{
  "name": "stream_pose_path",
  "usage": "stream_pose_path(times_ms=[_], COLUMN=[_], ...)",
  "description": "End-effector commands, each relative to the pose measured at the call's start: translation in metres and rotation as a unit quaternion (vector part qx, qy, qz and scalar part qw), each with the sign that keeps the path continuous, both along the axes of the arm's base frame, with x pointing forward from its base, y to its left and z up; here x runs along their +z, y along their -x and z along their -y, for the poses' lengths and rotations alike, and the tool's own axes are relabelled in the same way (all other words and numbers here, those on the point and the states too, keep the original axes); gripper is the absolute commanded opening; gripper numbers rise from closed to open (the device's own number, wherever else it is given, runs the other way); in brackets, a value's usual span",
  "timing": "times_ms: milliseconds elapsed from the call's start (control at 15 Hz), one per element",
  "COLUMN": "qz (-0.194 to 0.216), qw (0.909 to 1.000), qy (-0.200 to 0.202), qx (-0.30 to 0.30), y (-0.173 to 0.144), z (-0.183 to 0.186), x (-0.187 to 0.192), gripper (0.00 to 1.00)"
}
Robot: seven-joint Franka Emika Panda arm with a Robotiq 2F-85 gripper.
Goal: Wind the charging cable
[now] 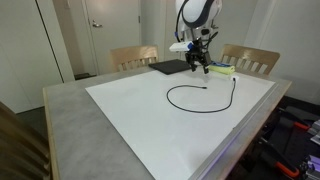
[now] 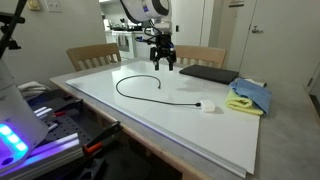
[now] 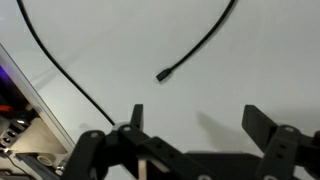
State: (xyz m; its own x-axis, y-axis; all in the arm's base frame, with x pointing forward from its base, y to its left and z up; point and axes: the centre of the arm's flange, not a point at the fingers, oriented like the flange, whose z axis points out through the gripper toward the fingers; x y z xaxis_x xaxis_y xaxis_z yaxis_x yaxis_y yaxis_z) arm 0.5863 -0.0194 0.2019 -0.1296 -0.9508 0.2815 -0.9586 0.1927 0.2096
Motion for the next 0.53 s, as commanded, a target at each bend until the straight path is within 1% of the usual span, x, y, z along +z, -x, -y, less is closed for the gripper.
stream_pose_path(times_ms=[0, 200, 333, 467], qz=[-0.004, -0.019, -0.024, -0.028], qw=[0.9949, 0.9837, 0.9728, 0.9594], qy=[-0.044, -0.049, -0.05, -0.048], qx=[0.091, 0.172, 0.225, 0.276], y=[-0.004, -0.005, -0.003, -0.002], z=[0.038, 0.062, 0.074, 0.083], x=[0.015, 0.017, 0.014, 0.009], gripper=[1.0, 1.0, 1.0, 1.0])
